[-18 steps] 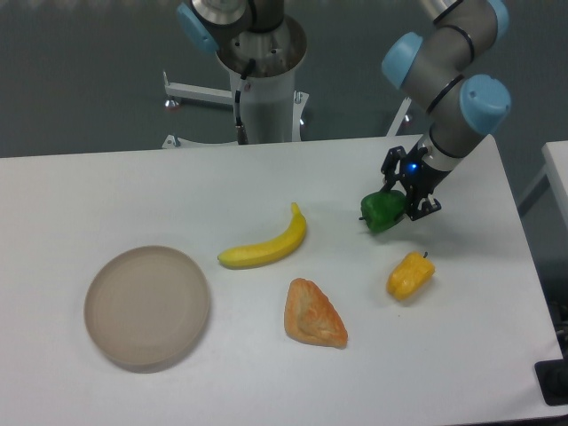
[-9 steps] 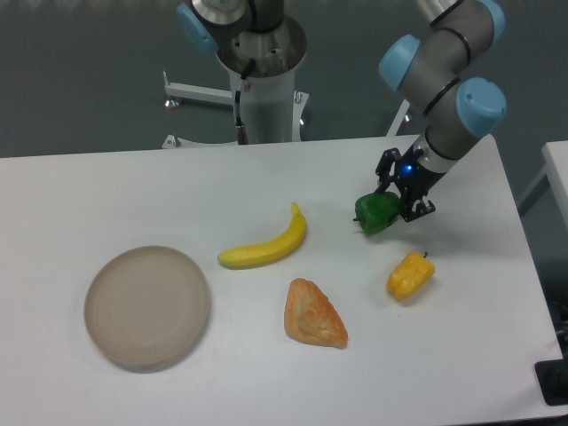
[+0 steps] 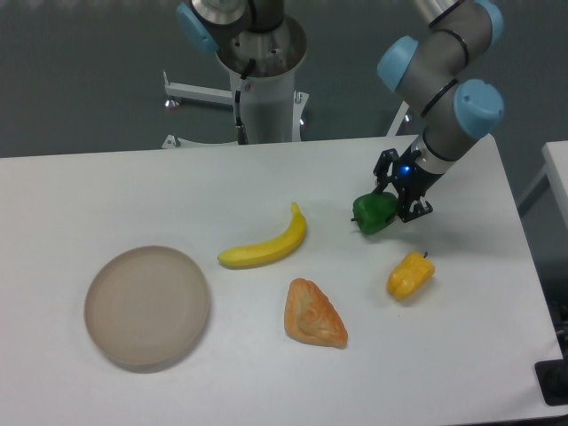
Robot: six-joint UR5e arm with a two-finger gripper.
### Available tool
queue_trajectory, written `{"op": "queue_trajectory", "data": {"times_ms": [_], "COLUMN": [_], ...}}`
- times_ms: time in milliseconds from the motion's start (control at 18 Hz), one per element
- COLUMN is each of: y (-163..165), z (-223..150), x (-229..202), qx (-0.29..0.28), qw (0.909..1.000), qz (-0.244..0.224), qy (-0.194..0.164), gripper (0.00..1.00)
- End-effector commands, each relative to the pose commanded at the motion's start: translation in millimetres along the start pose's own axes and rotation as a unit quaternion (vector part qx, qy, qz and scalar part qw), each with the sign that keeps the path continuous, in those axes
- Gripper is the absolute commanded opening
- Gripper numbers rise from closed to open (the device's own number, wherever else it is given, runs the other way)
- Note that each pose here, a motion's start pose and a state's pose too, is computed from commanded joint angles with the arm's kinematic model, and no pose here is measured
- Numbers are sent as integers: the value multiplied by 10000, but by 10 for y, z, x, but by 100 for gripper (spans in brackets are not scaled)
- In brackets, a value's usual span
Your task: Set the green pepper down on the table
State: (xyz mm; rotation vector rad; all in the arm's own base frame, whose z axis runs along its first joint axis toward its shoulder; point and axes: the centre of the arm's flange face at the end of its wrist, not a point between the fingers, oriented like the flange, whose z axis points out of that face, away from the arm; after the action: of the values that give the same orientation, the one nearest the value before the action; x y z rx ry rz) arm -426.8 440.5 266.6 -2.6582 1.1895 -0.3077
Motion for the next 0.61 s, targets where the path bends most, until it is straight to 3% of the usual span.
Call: {"op": "queue_trajectory", "data": {"times_ms": [611], "y": [-1], "z": [43], "x": [12], "qx": [1], "qw": [10000], "qz": [0], "qy": [33], "gripper": [46]}}
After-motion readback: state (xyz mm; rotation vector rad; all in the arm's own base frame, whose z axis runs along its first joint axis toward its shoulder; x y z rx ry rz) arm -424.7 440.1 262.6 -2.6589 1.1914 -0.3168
